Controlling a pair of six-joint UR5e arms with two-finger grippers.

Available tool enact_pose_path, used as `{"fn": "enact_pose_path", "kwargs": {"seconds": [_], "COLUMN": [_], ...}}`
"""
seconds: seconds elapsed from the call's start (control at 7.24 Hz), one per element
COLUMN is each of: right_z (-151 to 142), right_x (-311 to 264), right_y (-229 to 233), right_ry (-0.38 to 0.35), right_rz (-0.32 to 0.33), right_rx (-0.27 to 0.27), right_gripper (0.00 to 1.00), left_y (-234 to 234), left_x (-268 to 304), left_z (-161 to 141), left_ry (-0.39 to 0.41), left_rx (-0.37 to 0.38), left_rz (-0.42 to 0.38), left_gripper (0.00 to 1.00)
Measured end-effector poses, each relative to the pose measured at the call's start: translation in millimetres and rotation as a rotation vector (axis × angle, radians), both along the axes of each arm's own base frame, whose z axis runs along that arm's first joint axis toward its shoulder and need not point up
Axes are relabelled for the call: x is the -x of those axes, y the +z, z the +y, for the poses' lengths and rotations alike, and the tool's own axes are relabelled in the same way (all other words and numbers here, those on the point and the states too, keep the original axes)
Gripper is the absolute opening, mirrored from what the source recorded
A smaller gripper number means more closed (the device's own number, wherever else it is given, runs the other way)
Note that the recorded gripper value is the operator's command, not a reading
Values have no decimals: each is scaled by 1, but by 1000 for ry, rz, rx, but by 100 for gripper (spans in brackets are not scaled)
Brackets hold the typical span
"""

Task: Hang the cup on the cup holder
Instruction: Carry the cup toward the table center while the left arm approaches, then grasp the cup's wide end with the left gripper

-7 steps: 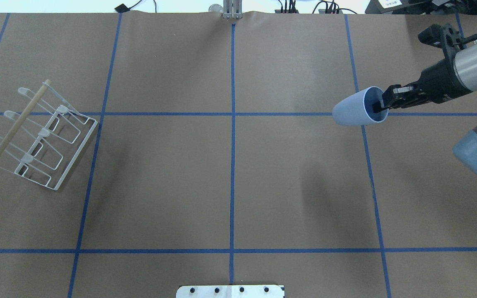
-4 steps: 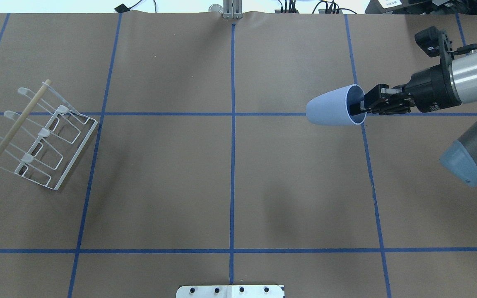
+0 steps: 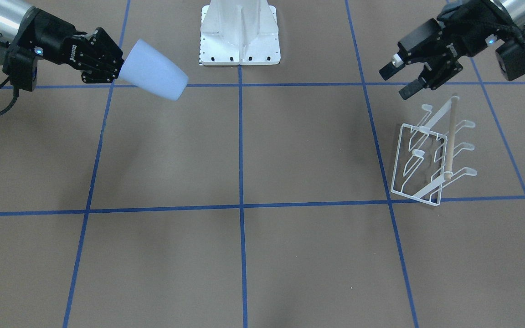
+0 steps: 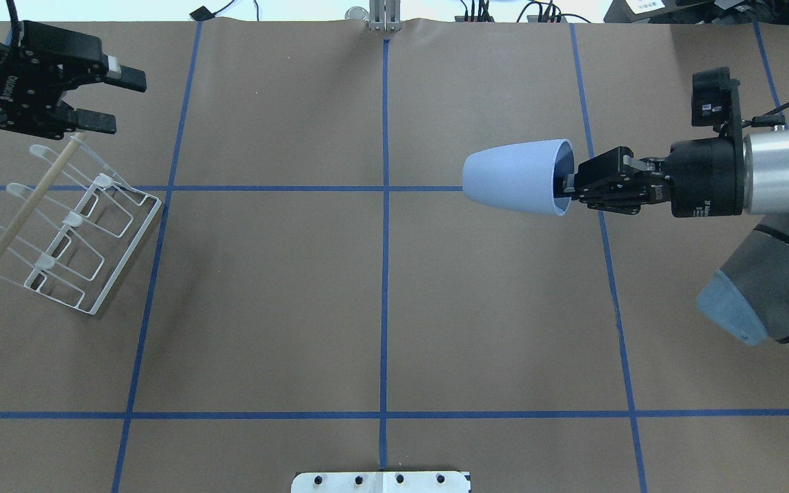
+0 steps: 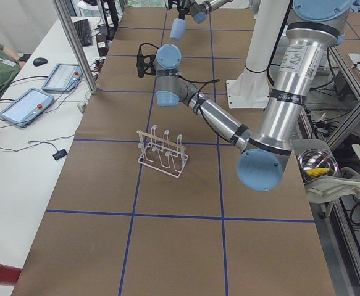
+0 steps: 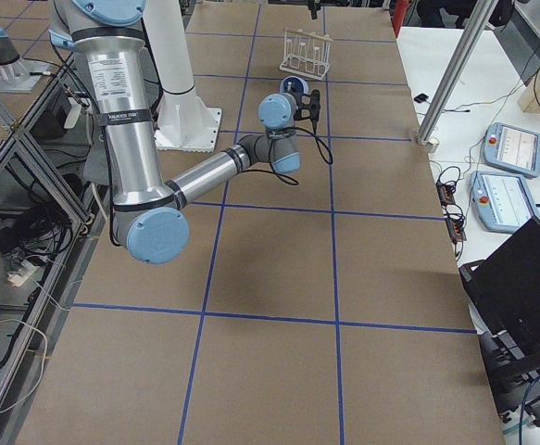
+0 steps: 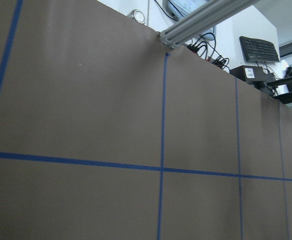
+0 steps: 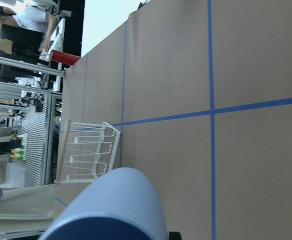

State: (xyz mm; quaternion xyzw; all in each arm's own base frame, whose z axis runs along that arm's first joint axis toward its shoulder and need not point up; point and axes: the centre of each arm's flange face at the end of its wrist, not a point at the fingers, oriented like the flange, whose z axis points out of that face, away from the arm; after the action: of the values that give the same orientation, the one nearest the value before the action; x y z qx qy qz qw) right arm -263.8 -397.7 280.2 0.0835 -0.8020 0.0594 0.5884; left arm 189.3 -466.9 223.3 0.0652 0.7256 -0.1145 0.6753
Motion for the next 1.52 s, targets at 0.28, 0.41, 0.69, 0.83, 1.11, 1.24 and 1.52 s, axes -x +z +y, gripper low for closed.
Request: {"fn": "enact_pose_path", "kwargs": {"seconds": [0.28,0.41,0.69,0.83,1.11,1.24,1.52], "right_z": [26,38,56,63,68,69,70], "right_x": [19,29,55,66,74,75,74], "right_y": [-9,-14,-30,-40,-47,-48,-51], "right_ry": [29,44,60,55,47,46,45], "right_rz": [-178,-248,-366,-401,-420,-424,-432], "right_rx": [-7,-1,12,15,17,16,13], "right_gripper": [0,0,0,0,0,0,0], "left_y": [-35,-51,-75,-84,-93,-97,-97], "left_x": [-43,-64,-101,-119,-142,-147,-152], "left_z": [26,40,66,79,97,101,103], "left_ry": [-20,-31,-38,-34,-15,-7,-2], "left_rx": [22,53,106,123,142,144,145], "left_rz": [199,307,473,525,566,573,570], "left_gripper": [93,93,93,93,93,97,97]}}
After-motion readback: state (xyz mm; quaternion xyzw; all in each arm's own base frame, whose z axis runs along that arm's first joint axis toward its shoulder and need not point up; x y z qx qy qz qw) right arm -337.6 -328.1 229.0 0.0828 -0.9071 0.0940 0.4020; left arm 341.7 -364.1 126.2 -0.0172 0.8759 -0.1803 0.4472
